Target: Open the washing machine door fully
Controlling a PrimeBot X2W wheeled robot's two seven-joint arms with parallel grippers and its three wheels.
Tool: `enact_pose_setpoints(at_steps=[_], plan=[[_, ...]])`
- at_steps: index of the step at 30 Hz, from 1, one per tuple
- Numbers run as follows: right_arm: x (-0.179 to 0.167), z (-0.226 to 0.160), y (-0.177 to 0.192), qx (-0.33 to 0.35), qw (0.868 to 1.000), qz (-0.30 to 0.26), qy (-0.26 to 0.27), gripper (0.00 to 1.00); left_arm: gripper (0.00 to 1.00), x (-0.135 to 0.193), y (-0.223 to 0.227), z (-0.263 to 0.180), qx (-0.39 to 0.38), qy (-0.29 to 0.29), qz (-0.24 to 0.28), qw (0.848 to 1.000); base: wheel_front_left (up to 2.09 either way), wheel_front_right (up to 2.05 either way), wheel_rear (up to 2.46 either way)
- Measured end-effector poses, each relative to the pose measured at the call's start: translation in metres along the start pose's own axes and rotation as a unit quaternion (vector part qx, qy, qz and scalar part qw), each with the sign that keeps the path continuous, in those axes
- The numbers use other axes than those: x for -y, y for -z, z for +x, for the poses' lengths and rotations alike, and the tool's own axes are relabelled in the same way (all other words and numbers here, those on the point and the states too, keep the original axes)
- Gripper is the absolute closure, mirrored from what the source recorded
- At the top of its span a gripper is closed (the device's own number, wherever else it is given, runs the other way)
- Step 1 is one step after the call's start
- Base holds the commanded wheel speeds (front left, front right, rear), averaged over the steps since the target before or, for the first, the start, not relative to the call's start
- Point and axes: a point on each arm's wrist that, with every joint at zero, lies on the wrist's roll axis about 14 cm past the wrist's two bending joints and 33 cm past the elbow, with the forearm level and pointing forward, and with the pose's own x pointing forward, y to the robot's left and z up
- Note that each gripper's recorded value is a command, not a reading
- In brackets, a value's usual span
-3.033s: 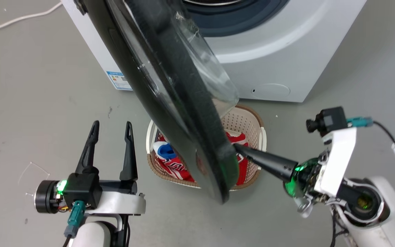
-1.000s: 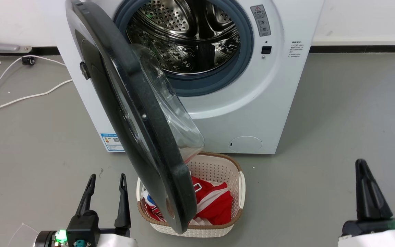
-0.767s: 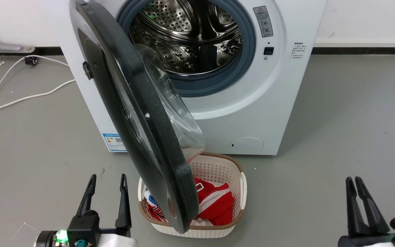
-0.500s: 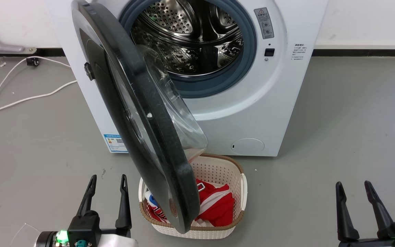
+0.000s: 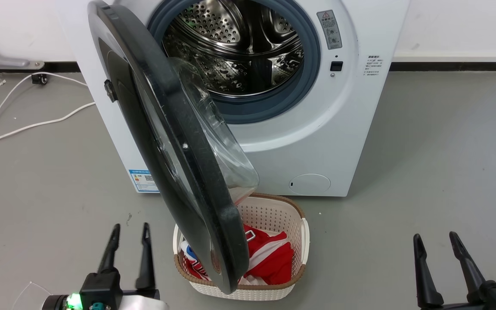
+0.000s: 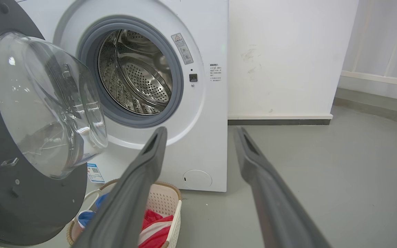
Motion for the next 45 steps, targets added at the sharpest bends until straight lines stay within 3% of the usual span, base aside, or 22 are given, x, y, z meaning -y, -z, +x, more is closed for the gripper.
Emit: enact_pose_setpoints(at_steps=[7, 16, 29, 45], plan=[[-0.003, 0.000, 0.001, -0.002, 1.000, -0.007, -0.005, 0.00, 1.00, -0.015, -0.017, 0.006, 0.028, -0.028, -0.010, 0.999, 0.00, 0.00, 0.00], [-0.003, 0.001, 0.003, -0.005, 1.000, -0.003, -0.006, 0.00, 1.00, -0.014, -0.124, 0.033, 0.196, -0.012, 0.005, 0.981, 0.00, 0.00, 0.00], [-0.003, -0.002, 0.004, -0.008, 1.000, -0.006, -0.004, 0.00, 1.00, 0.079, -0.201, 0.019, 0.316, 0.144, -0.022, 0.937, 0.00, 0.00, 0.00], [-0.005, -0.006, 0.006, -0.010, 1.000, -0.009, -0.005, 0.00, 1.00, 0.202, -0.178, -0.031, 0.273, 0.354, -0.063, 0.892, 0.00, 0.00, 0.00]])
